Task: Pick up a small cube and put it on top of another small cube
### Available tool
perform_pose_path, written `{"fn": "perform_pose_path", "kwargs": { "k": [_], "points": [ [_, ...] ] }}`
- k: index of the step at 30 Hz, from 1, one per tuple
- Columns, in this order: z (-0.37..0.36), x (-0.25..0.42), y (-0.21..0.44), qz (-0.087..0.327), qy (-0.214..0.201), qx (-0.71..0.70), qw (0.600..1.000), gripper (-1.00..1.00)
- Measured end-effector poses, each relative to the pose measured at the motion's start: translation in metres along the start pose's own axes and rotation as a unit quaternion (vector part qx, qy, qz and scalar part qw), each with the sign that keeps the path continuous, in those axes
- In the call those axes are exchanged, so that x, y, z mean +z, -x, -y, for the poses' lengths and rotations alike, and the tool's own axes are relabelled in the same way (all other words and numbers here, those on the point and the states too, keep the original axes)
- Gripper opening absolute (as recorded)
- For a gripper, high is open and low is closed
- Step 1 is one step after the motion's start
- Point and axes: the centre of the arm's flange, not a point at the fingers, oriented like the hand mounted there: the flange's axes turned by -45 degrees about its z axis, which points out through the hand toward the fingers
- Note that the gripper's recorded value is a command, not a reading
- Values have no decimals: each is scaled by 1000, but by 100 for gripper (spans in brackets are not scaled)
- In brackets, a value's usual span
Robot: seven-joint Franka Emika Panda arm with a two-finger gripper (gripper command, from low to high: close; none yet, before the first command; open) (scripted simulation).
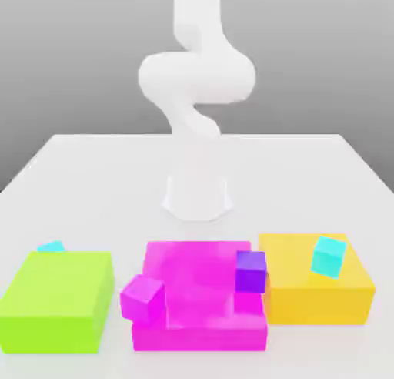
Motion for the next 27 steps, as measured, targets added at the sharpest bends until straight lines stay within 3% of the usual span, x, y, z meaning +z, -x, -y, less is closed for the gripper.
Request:
{"fn": "perform_pose_path", "kwargs": {
  "k": [6, 13, 20, 27],
  "points": [
    [-64, 91, 20, 51, 62, 190, 979, 0],
    [-147, 174, 72, 90, 137, 400, 902, 0],
    [-228, 232, 152, 110, 212, 589, 772, 0],
    [-291, 265, 252, 111, 283, 744, 595, 0]
  ]
}}
